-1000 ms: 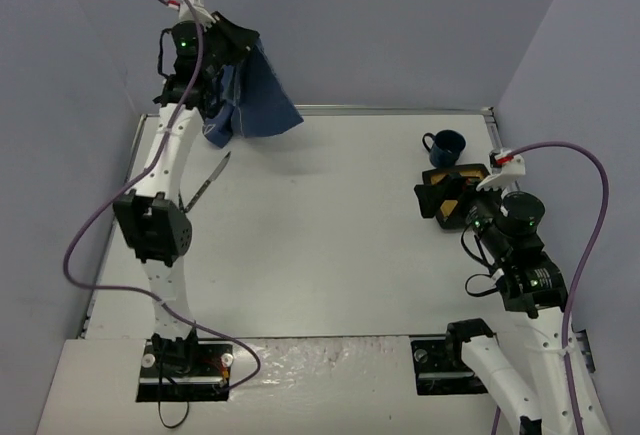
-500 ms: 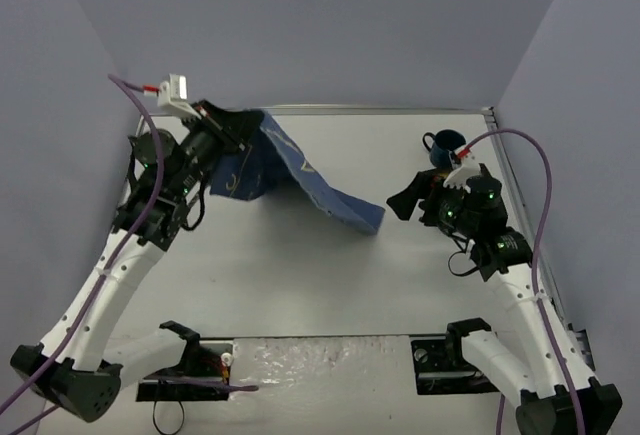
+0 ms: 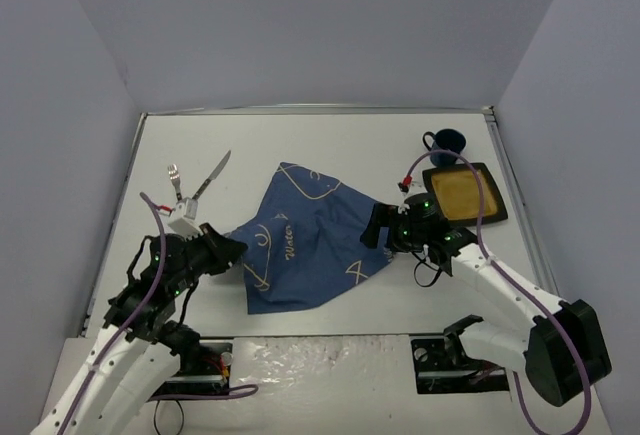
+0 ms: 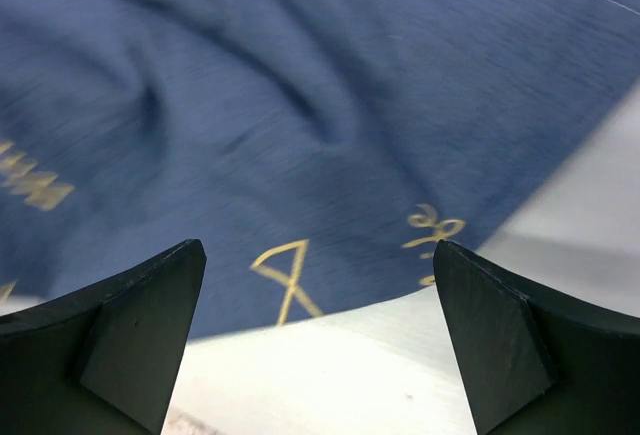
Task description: Set the dinner table for one person
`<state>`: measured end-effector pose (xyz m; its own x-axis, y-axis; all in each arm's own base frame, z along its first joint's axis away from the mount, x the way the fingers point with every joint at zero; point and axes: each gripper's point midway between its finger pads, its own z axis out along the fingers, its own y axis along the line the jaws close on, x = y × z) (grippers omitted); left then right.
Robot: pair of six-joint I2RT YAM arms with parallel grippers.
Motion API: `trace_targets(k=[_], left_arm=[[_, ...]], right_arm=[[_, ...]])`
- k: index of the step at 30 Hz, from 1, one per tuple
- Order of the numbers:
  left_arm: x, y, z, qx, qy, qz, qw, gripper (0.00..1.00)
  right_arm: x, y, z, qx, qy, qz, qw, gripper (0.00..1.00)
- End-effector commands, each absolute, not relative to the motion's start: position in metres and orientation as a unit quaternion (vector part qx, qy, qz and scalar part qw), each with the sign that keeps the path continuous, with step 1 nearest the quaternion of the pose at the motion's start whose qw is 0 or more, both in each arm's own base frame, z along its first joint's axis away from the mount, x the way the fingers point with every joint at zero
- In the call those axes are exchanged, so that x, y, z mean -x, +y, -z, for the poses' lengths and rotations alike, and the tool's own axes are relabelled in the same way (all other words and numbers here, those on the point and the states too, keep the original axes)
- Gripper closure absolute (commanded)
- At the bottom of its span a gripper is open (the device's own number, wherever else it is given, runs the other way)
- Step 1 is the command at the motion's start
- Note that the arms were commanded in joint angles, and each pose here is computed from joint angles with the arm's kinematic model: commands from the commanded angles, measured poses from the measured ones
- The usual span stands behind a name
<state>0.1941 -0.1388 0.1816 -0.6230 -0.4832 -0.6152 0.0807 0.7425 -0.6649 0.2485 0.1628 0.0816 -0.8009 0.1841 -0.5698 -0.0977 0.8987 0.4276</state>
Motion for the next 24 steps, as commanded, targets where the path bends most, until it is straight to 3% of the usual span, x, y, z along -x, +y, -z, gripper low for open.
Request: trace_targets(k=[1,6,12,17,18,23,24], left_arm=[[-0.154,-0.138,-0.158,0.151,0.859,0.353,0.340,1.00],[-0.135,-0.132,-0.171,0.123,0.859,0.356,0.346,1.00],[-0.137,-0.137,-0.171,0.110,0.867,0.354,0.333,1.00],[-0.137,-0.144,-0.161,0.106,0.876,0.357,0.306,1.00],[-0.137,-0.145,-0.161,0.105,0.877,0.357,0.304,1.00],[-0.135,-0.146,-0.162,0.096,0.883,0.353,0.294,1.00],[-0.135,-0.146,-0.163,0.093,0.884,0.354,0.292,1.00]], right_arm=[[-0.286,0.144,-0.085,-0.084,0.908,-0.162,0.376,0.06],[-0.306,0.113,-0.078,-0.137,0.902,-0.075,0.402,0.10],[-0.317,0.103,-0.051,-0.151,0.913,-0.025,0.379,0.16],[-0.329,0.100,-0.026,-0.155,0.922,0.000,0.355,0.29],[-0.333,0.100,-0.024,-0.155,0.922,0.002,0.355,0.34],[-0.377,0.089,-0.020,-0.131,0.924,0.040,0.356,0.88],[-0.389,0.087,-0.025,-0.129,0.922,0.045,0.361,0.95]])
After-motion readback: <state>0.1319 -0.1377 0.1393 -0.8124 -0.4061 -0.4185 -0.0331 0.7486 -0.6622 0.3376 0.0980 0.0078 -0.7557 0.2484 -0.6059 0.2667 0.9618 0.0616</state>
